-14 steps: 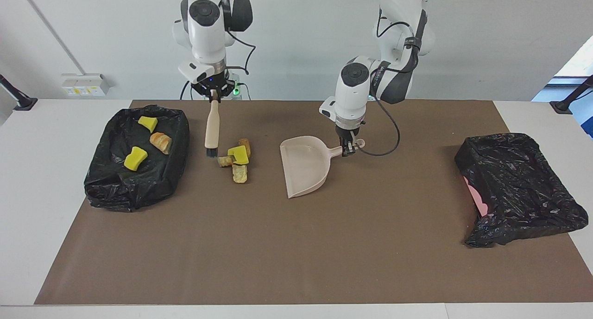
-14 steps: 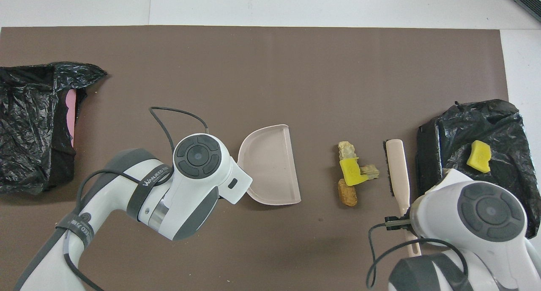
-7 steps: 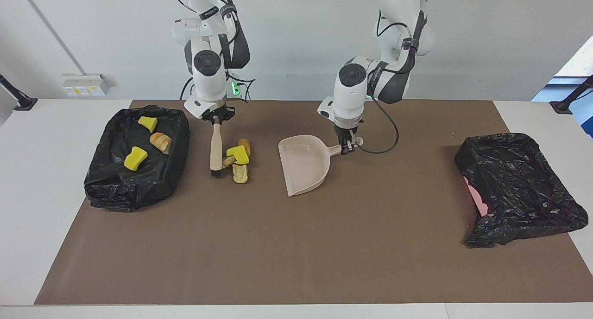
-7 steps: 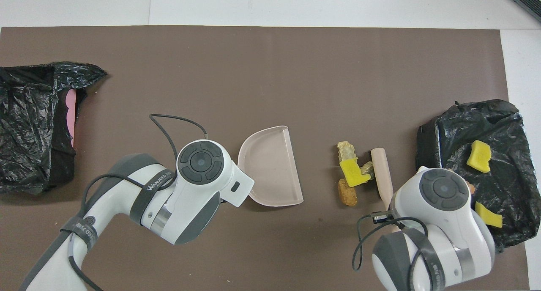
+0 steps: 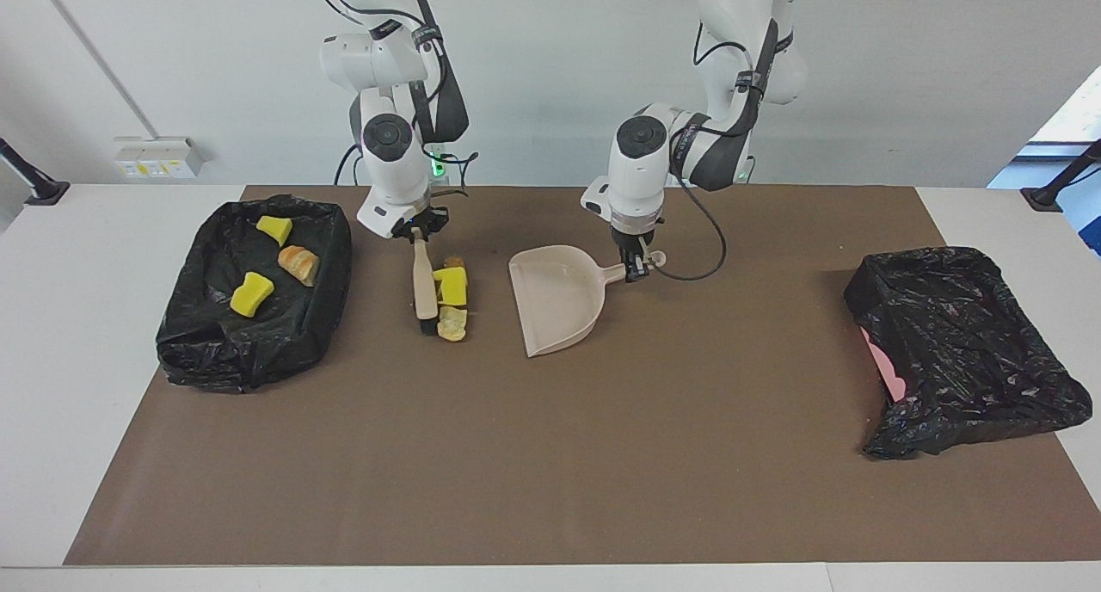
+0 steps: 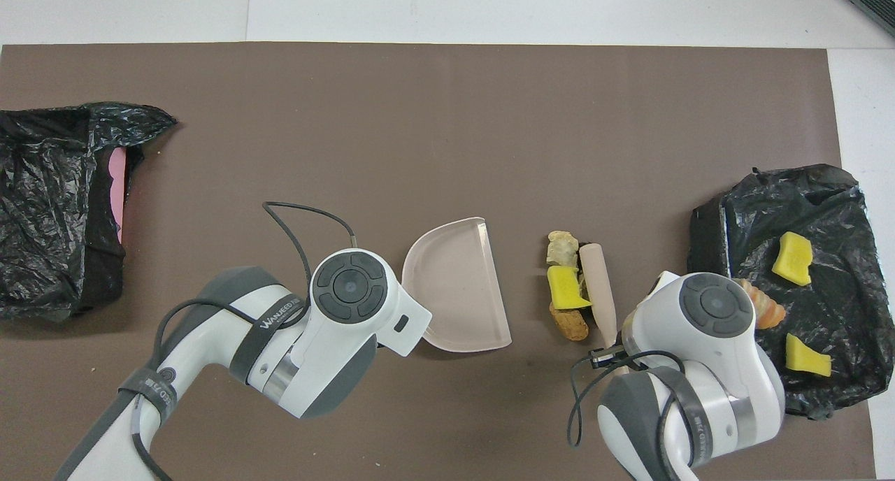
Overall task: Sweep and dump trash in bin
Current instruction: 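Move the brush with the right gripper behind the corn cob and sponges, then sweep the corn cob and sponges into the dustpan with the right gripper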
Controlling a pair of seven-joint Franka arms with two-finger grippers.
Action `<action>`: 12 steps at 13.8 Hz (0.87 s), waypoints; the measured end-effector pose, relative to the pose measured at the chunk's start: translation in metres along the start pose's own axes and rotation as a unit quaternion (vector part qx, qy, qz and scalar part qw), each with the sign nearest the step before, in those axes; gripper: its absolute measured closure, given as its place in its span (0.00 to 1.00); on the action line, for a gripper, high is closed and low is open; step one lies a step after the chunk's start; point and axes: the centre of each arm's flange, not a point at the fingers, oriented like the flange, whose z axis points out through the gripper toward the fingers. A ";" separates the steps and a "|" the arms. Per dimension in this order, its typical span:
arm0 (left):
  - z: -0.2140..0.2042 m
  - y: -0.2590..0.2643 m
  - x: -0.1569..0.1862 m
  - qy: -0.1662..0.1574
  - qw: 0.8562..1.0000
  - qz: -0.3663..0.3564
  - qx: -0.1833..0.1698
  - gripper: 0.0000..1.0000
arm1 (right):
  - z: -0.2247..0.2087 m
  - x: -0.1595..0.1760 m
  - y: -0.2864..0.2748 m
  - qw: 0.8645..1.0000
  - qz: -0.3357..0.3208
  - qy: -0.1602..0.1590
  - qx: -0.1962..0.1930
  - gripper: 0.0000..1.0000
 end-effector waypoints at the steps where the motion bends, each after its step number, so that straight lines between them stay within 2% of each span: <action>1: 0.000 0.002 0.001 0.000 1.000 0.002 0.000 0.68 | 0.001 0.004 -0.014 1.000 -0.003 0.006 0.017 0.74; 6: 0.002 0.001 -0.004 -0.004 1.000 0.001 -0.001 0.68 | 0.002 0.020 -0.093 0.996 -0.019 0.004 0.091 0.74; 10: 0.006 0.001 -0.008 -0.005 1.000 -0.001 -0.002 0.68 | -0.052 0.027 -0.110 0.991 -0.032 -0.037 0.125 0.74; 12: 0.007 -0.001 -0.010 -0.003 1.000 -0.004 -0.001 0.68 | -0.088 0.028 -0.098 0.989 -0.031 -0.050 0.134 0.74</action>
